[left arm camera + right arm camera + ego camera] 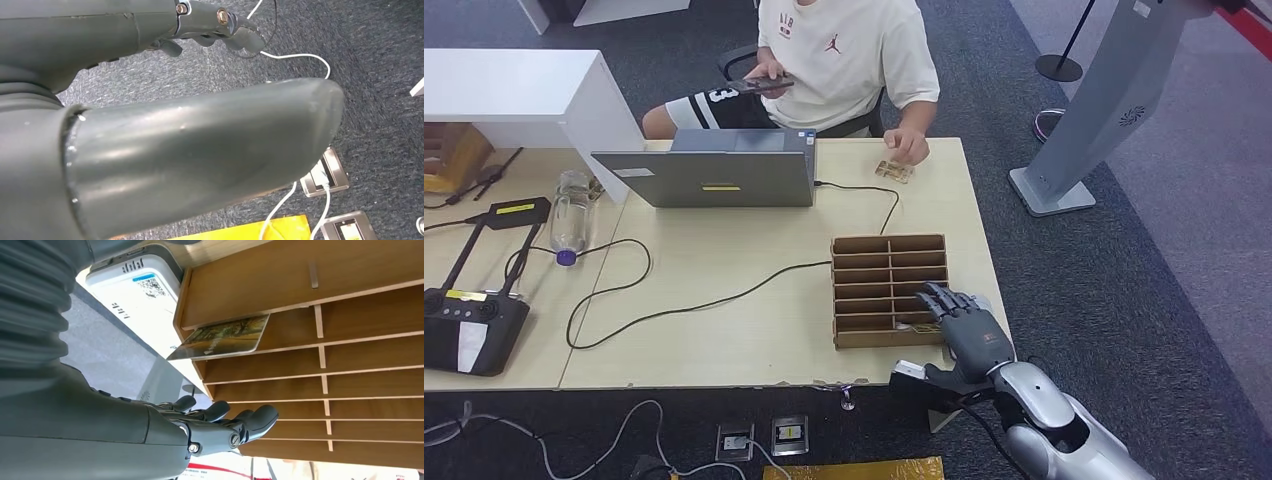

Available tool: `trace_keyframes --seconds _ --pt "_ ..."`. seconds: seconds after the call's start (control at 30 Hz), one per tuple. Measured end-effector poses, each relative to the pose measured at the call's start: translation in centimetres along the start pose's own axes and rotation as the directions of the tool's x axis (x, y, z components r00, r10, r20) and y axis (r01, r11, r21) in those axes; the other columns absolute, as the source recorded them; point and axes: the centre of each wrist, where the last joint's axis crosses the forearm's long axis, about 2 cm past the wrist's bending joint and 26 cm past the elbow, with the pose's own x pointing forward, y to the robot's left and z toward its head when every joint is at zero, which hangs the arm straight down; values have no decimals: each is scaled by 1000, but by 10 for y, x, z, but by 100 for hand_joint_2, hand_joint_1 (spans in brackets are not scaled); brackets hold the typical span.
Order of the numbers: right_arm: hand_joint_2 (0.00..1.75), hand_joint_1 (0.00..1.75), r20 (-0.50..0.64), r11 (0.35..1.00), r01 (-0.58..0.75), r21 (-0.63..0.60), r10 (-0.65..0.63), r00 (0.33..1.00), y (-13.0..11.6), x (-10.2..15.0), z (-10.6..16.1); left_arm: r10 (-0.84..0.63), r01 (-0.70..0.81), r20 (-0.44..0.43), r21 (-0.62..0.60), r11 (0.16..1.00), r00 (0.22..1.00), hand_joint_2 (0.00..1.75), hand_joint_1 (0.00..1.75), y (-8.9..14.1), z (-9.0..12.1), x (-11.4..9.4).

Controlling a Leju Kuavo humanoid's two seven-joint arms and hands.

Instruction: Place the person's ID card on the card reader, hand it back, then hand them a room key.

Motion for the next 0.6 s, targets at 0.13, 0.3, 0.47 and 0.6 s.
trace_keyframes --seconds 0.13,0.3,0.47,0.6 --pt "175 175 5 1000 12 15 -12 1000 -2 -4 -3 14 -14 -15 -15 1000 1000 0 0 -1 0 0" --pt "175 175 1 1000 8 30 -8 1000 -3 -10 -5 17 -17 -19 -16 1000 1000 0 0 -1 0 0" --pt "175 175 -9 1000 1 29 -1 1000 -5 -14 -7 18 -18 -20 -7 1000 1000 0 0 0 0 0" --pt "175 175 -14 1000 -5 29 5 1000 -5 -15 -8 15 -15 -19 1 1000 1000 0 0 0 0 0"
